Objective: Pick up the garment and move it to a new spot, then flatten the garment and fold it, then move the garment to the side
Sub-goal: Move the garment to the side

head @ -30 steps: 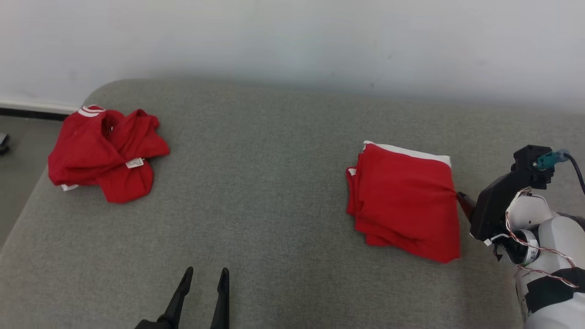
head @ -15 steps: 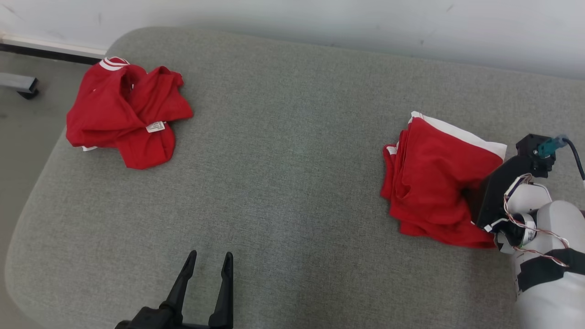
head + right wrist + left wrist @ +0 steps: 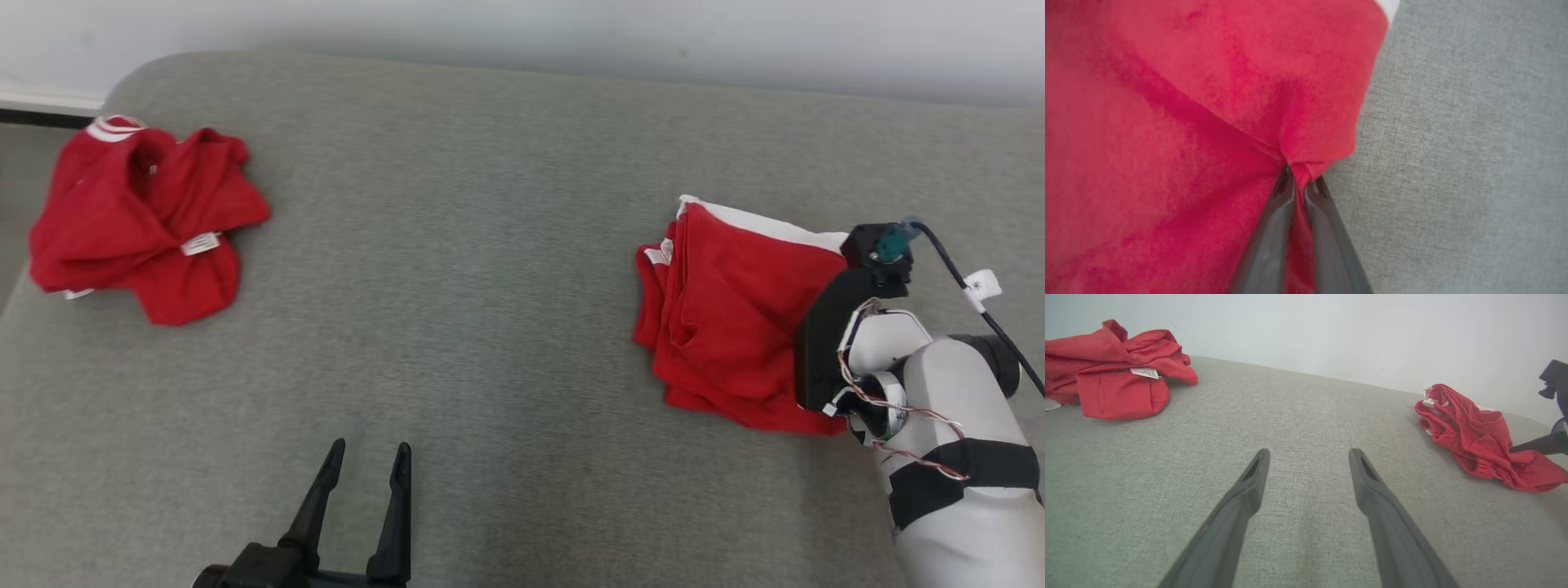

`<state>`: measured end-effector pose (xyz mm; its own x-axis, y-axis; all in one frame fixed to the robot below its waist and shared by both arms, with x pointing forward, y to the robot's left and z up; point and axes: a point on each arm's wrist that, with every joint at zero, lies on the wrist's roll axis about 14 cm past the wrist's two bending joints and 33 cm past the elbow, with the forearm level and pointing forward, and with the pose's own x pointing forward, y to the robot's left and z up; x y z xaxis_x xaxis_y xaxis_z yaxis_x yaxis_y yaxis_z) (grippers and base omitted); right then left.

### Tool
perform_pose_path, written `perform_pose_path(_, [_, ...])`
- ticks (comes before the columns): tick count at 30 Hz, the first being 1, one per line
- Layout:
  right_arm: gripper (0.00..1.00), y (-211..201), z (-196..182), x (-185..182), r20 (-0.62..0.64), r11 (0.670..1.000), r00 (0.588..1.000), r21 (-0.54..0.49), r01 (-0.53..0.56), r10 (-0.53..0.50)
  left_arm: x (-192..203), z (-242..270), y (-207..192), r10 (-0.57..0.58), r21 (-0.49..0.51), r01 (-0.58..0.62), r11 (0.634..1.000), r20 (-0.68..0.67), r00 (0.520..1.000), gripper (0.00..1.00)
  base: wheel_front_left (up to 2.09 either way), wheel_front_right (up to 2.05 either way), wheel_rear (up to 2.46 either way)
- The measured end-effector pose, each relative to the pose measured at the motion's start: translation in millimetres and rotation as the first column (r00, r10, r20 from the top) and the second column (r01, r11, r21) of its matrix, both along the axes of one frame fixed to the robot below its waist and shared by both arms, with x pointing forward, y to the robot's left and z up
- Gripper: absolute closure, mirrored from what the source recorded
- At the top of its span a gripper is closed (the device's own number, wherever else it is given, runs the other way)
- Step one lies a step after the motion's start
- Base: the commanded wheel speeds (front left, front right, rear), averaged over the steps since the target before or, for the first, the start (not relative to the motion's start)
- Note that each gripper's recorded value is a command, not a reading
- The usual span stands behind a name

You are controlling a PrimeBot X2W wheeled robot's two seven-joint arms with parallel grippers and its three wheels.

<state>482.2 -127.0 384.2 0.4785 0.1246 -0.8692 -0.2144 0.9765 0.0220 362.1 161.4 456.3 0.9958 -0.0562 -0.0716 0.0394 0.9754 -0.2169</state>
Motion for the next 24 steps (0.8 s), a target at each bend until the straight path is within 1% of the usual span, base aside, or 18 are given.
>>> perform_pose_path(6, [1.00, -43, 10, -11, 0.012, 0.991, 0.999, -0.125, -0.047, 0.049, 22, 10, -23, -0.087, 0.011, 0.086, 0.996, 0.049, 0.995, 0.00, 0.00, 0.00, 0.00])
perform_pose_path(10, [1.00, -85, 16, -19, 0.027, 0.979, 0.998, -0.200, -0.042, 0.049, 44, 27, -43, -0.161, 0.039, 0.157, 0.987, 0.120, 0.980, 0.00, 0.00, 0.00, 0.00])
perform_pose_path(13, [1.00, -120, 21, -25, 0.049, 0.964, 0.998, -0.265, -0.034, 0.049, 59, 34, -60, -0.214, 0.058, 0.207, 0.977, 0.158, 0.964, 0.00, 0.00, 0.00, 0.00])
perform_pose_path(18, [1.00, -178, 35, -30, 0.114, 0.936, 0.993, -0.350, 0.022, 0.019, 79, 34, -85, -0.299, 0.084, 0.289, 0.954, 0.183, 0.936, 0.00, 0.00, 0.00, 0.00])
perform_pose_path(24, [1.00, -237, 46, -37, 0.179, 0.892, 0.984, -0.446, 0.075, 0.007, 96, 22, -107, -0.374, 0.089, 0.363, 0.927, 0.185, 0.909, 0.00, 0.00, 0.00, 0.00])
